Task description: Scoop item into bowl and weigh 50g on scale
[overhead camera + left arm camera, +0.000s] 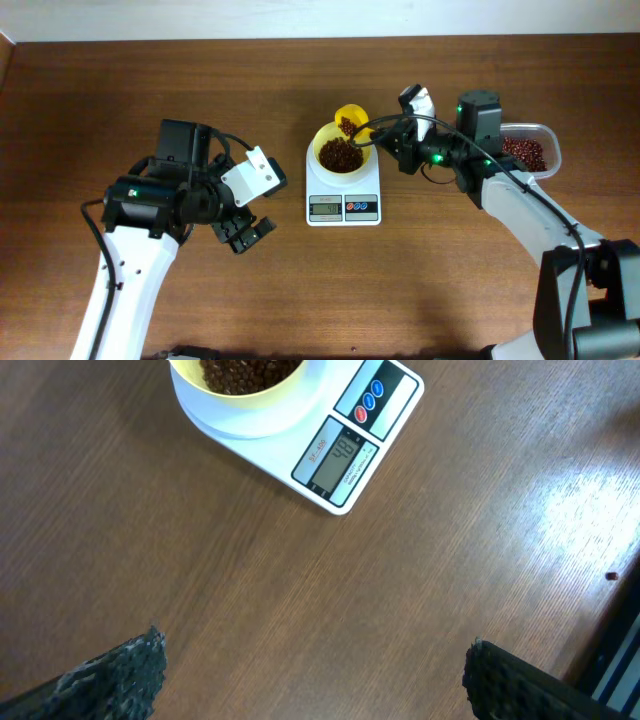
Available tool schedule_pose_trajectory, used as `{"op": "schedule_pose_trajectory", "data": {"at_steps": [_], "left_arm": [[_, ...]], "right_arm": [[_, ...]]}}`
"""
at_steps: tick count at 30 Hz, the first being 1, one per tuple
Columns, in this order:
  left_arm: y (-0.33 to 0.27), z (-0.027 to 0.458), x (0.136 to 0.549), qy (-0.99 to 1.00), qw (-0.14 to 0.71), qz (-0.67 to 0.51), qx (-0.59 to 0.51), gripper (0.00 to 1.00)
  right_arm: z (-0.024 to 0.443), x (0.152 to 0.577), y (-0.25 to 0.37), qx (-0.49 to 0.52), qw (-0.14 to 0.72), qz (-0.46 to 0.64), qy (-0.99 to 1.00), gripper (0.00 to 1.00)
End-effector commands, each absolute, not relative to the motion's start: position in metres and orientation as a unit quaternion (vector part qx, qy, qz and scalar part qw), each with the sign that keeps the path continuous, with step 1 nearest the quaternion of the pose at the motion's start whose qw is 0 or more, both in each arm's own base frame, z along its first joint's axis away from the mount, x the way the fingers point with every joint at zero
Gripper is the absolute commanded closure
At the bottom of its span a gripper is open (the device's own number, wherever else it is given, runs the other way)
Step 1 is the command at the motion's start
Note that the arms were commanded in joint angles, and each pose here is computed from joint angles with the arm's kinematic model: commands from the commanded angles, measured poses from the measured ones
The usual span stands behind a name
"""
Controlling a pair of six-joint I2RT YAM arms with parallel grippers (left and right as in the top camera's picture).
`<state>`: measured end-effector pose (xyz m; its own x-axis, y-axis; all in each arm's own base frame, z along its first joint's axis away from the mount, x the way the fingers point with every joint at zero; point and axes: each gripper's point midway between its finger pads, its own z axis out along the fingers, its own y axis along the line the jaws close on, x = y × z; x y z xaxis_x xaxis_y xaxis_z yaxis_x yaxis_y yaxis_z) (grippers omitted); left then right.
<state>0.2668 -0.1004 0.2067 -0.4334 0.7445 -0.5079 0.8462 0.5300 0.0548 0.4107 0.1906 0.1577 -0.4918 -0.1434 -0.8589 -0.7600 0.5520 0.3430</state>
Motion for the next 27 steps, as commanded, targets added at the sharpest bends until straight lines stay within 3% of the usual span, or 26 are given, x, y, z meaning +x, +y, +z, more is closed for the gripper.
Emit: {"op": "schedule_pose_trajectory", "data": {"at_steps": [1,3,13,27], "left_arm": [[-0.101,0.216,0.269,0.832,0.258,-0.099,0.481,0.01],[-0.101,0.216,0.269,0.832,0.258,-0.099,0.481,0.01],[-0.101,0.216,0.269,0.832,0.258,-0.099,0.481,0.01],[-0.101,0.216,0.269,0.832,0.258,-0.099,0.481,0.01]], "right_arm": [[0.164,0.415,0.191,-0.293,0.424,0.354,0.781,0.96],[0.156,0.423,0.182,-0.27,0.424,0.322,0.802,0.96],[0.173,0.41,0.196,-0.209,0.379,0.424,0.796,0.96],[0.173,0.411,0.196,-0.208,0.38,0.422,0.796,0.96]]}}
